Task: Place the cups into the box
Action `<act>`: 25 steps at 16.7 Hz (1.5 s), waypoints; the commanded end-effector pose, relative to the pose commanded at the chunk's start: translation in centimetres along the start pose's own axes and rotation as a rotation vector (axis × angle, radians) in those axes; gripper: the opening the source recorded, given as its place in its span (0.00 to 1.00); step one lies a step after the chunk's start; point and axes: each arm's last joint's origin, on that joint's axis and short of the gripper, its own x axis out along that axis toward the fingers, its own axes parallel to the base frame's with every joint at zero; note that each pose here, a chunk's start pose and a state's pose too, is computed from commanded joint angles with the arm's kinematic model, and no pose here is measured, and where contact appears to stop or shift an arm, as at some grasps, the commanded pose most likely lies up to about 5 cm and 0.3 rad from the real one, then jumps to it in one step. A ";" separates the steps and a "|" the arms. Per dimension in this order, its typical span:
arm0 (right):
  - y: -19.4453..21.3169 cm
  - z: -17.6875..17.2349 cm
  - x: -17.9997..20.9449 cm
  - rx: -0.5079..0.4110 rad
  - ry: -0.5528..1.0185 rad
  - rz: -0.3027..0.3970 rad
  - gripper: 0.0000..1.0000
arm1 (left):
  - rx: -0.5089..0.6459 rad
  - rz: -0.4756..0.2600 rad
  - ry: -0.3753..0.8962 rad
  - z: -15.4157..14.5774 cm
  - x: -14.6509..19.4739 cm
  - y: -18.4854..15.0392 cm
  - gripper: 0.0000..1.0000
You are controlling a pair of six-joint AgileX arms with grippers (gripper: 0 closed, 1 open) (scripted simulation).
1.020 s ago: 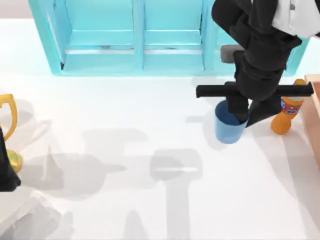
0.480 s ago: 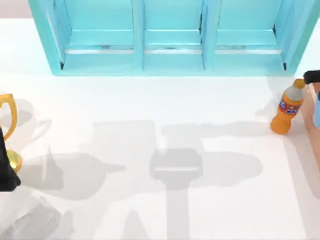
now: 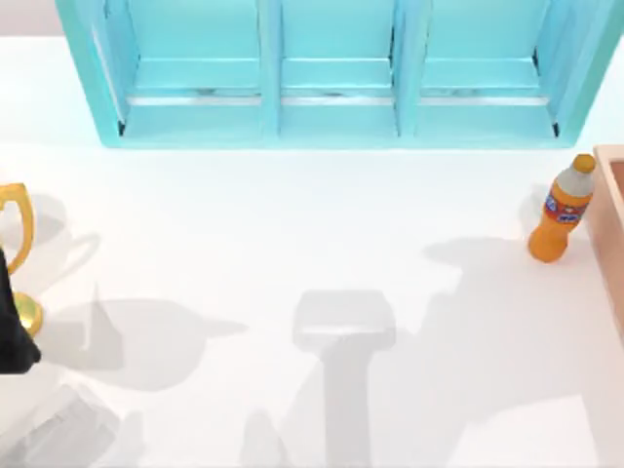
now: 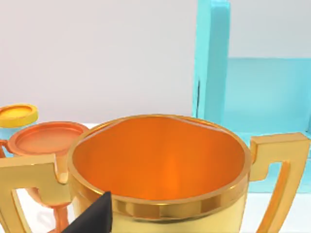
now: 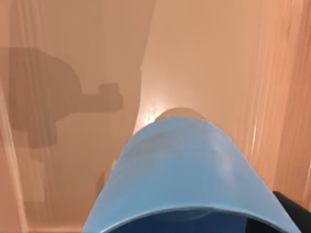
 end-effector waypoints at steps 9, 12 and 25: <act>-1.0 0.0 0.2 -0.008 -0.039 0.023 0.00 | 0.000 0.000 0.000 0.0 0.0 0.0 1.00; -0.8 0.1 2.6 -0.007 -0.038 0.025 0.00 | 0.000 0.000 0.000 0.0 0.0 0.0 1.00; -0.3 0.1 6.3 -0.006 -0.040 0.026 0.30 | 0.000 0.000 0.000 0.0 0.0 0.0 1.00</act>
